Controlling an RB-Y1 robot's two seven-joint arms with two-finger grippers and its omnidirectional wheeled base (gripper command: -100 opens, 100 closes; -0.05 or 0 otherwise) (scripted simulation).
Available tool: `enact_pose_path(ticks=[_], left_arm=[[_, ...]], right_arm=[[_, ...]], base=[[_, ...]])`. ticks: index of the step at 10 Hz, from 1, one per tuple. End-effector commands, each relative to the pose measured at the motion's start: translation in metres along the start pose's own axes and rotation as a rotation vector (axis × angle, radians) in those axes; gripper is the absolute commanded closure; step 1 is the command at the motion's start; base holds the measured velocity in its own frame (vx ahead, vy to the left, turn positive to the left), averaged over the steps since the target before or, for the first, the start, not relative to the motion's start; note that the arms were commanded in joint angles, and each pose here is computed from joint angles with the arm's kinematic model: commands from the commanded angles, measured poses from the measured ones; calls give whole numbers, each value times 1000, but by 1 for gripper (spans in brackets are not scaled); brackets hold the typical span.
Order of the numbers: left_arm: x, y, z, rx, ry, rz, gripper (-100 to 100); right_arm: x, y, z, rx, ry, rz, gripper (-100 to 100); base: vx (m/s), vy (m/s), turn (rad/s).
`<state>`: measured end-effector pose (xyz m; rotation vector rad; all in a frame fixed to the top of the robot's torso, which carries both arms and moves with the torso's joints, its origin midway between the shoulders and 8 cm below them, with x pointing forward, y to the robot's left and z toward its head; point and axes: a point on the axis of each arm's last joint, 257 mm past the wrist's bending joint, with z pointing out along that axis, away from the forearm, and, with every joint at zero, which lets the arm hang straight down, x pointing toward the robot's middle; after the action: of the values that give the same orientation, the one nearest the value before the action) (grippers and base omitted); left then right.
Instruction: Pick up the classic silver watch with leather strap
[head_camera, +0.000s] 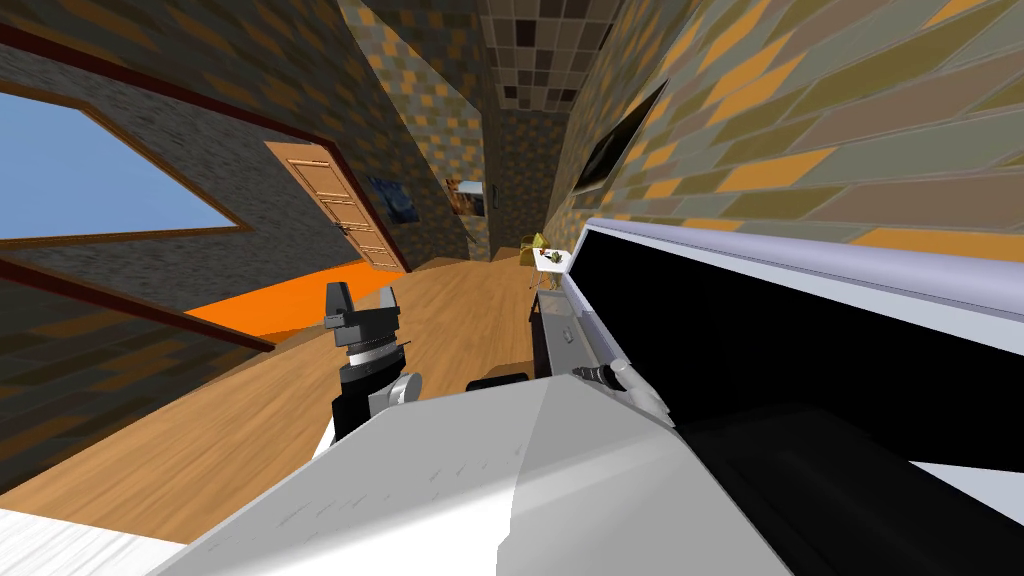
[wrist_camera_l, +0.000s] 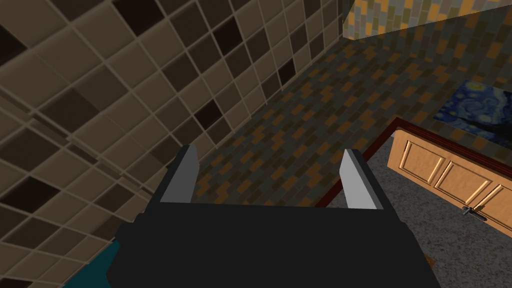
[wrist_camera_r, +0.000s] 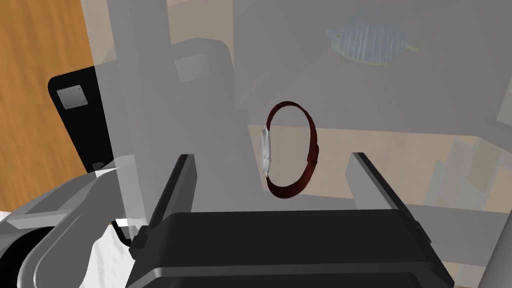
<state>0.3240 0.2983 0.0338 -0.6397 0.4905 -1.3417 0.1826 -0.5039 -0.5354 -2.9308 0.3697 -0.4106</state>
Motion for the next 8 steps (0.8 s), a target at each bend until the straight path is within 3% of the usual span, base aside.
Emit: enact_pose_path(ticks=[1,5,6,8], left_arm=[[0,0,0,0,0,0,0],[0,0,0,0,0,0,0],[0,0,0,0,0,0,0],[0,0,0,0,0,0,0]], right_arm=[[-5,-8,12,1,2,-4,-100],[-8,-15,21,3,1,-5,-100],[-8,-15,22,1,2,-7,100],[-8,-16,22,3,2,-4,100]], base=[[24,-26,-36],[16,-26,-10],[0,0,0],[0,0,0]])
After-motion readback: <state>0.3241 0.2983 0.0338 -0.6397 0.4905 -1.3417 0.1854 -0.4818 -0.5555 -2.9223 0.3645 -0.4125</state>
